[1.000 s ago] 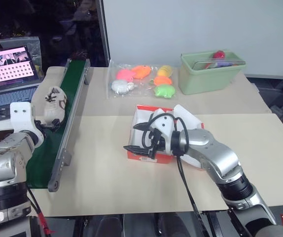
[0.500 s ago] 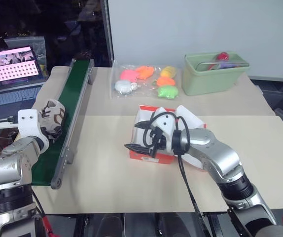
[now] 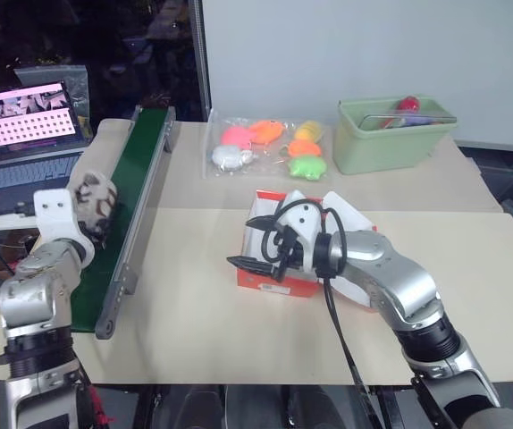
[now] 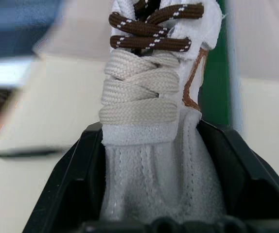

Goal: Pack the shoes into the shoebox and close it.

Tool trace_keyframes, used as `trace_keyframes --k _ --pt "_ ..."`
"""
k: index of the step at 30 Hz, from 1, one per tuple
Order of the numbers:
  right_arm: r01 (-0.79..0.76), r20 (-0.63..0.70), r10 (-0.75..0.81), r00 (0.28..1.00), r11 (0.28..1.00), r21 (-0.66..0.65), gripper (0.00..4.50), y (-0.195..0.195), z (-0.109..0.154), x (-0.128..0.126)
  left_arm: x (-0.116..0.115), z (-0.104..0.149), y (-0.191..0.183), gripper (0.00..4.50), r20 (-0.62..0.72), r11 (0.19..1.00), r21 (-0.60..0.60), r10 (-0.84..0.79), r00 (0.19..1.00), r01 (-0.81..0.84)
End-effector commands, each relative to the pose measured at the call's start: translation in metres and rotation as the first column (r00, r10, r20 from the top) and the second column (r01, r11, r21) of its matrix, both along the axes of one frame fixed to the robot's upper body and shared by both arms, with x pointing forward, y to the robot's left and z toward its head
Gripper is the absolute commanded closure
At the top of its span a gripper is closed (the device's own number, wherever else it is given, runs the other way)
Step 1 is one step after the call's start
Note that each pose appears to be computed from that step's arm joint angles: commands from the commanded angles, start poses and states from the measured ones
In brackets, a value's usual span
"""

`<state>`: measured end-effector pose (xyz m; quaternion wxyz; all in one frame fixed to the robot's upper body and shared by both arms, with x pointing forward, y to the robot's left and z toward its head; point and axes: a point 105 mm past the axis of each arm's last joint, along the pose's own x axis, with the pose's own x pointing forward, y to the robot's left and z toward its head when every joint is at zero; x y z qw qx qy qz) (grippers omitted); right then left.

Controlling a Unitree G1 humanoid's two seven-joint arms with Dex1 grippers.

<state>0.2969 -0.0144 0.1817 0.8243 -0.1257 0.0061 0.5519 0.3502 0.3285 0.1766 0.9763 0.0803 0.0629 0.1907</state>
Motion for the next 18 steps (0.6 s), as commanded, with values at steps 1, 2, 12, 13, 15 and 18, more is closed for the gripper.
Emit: trace_keyframes --k 1,2,12,13,15,18 --pt "0.144 -0.039 -0.139 0.99 0.973 0.179 0.0 -0.007 0.028 0.026 -0.002 0.085 -0.041 1.81 0.318 0.946 0.321 -0.078 0.945 -0.03" --pt "0.179 -0.088 -0.162 0.983 0.955 0.237 0.0 -0.008 0.033 0.033 -0.002 0.091 -0.056 1.81 0.353 0.939 0.344 -0.122 0.928 -0.007" --pt "0.356 -0.537 -0.003 0.844 0.751 0.556 0.0 -0.007 0.062 0.059 -0.025 0.061 -0.223 1.81 0.364 0.616 0.103 -0.754 0.546 0.781" --pt "0.36 -0.55 0.009 0.835 0.747 0.559 0.0 -0.007 0.063 0.059 -0.026 0.061 -0.225 1.81 0.369 0.604 0.088 -0.759 0.537 0.792" --pt "0.364 -0.571 0.02 0.821 0.751 0.551 0.0 -0.003 0.061 0.059 -0.028 0.064 -0.232 1.81 0.368 0.577 0.098 -0.778 0.509 0.811" --pt "0.373 -0.587 0.011 0.809 0.762 0.529 0.0 0.002 0.058 0.06 -0.03 0.064 -0.239 1.81 0.356 0.545 0.106 -0.801 0.48 0.831"
